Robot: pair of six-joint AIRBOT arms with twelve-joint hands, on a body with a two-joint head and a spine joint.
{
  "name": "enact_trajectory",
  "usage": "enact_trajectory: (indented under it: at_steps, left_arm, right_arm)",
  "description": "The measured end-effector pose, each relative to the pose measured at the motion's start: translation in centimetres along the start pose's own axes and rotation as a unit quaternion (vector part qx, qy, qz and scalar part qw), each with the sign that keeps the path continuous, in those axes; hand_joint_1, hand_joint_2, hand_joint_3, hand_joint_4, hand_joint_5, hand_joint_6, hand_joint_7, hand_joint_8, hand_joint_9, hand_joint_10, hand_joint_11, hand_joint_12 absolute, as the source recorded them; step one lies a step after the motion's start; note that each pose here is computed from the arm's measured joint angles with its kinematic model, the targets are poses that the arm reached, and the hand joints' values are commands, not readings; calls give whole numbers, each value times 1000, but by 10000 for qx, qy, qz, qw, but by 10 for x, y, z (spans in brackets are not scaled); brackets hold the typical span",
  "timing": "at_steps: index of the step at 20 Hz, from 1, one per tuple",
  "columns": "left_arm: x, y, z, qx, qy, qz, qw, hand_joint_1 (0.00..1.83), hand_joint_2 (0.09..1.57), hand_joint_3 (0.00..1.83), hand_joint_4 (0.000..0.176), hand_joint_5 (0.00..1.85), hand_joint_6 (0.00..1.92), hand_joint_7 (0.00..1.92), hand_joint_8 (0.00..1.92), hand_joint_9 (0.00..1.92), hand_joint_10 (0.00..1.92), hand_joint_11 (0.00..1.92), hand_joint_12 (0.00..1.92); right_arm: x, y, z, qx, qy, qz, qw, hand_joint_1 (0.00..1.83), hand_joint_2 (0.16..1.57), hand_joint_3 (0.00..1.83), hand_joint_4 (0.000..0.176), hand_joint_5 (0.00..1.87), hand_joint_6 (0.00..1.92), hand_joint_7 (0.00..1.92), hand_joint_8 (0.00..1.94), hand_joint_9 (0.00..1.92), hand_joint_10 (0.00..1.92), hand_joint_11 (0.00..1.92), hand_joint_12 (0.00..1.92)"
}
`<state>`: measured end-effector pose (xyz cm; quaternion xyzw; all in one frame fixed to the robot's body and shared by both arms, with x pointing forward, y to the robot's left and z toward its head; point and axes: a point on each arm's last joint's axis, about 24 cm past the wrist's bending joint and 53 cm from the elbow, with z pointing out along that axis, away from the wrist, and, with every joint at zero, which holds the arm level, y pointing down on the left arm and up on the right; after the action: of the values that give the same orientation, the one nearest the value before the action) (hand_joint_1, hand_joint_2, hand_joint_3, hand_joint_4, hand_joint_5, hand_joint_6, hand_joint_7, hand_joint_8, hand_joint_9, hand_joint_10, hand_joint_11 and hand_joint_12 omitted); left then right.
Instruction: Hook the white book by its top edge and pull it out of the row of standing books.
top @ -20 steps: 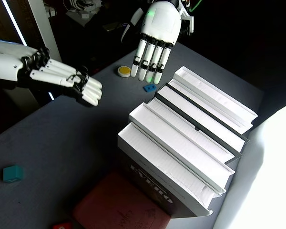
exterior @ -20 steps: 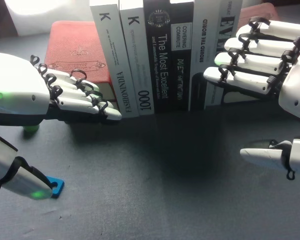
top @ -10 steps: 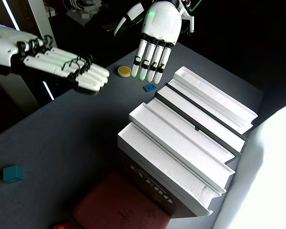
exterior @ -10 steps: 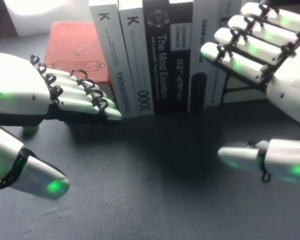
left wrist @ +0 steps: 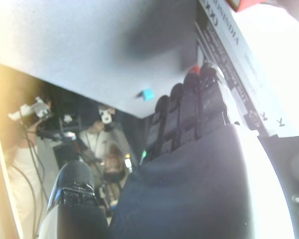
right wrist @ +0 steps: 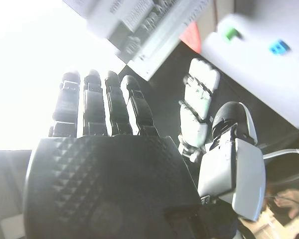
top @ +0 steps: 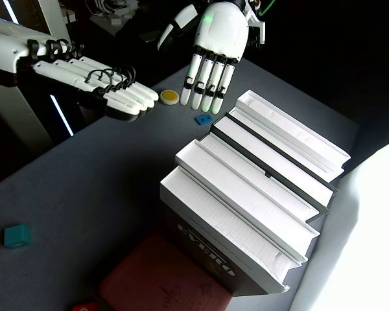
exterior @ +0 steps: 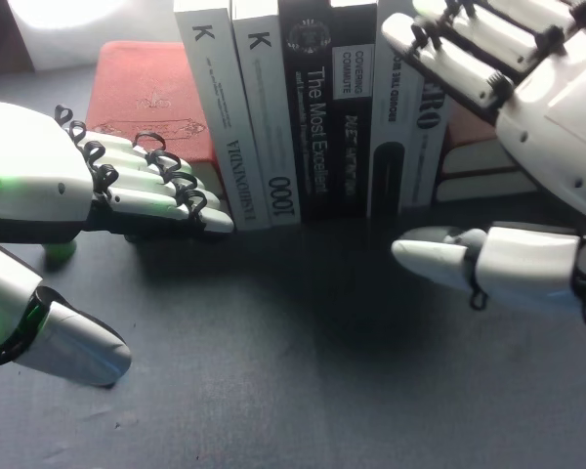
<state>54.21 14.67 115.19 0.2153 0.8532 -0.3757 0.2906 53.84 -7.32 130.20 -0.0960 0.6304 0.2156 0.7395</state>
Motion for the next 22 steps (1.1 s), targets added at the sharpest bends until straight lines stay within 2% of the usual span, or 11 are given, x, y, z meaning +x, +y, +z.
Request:
enact_trajectory:
  at_steps: [2,5,10,15,20,22]
  left_arm:
    - [0,0,0,0,5,5,10000,0,1002,192,0,0,0,0,0,0,0,0,0]
    - [0,0,0,-6,4,9,10000,0,985,183,0,0,0,0,0,0,0,0,0]
    - [0,0,0,0,-5,-3,10000,0,992,184,0,0,0,0,0,0,0,0,0]
    - [0,0,0,0,-7,-4,10000,0,1011,112,0,0,0,0,0,0,0,0,0]
    - [-1,0,0,-9,-17,-1,10000,0,1036,60,0,0,0,0,0,0,0,0,0]
    - [-1,1,0,-13,-19,2,10000,0,1036,57,0,0,0,0,0,0,0,0,0]
  right_arm:
    - [-2,0,7,26,-37,70,10000,0,1019,0,0,0,0,0,0,0,0,0,0]
    - [-1,-16,19,258,-53,127,9996,0,1026,2,0,0,0,0,0,0,0,0,0]
    - [-13,-27,33,365,-315,199,9986,0,1031,4,0,0,0,0,0,0,0,0,0]
    - [-6,-42,52,544,-231,386,9975,0,1029,3,0,0,0,0,0,0,0,0,0]
    - [-7,-43,70,559,-322,494,9967,0,1035,4,0,0,0,0,0,0,0,0,0]
    - [-2,-45,74,601,-238,597,9961,0,1023,0,0,0,0,0,0,0,0,0,0]
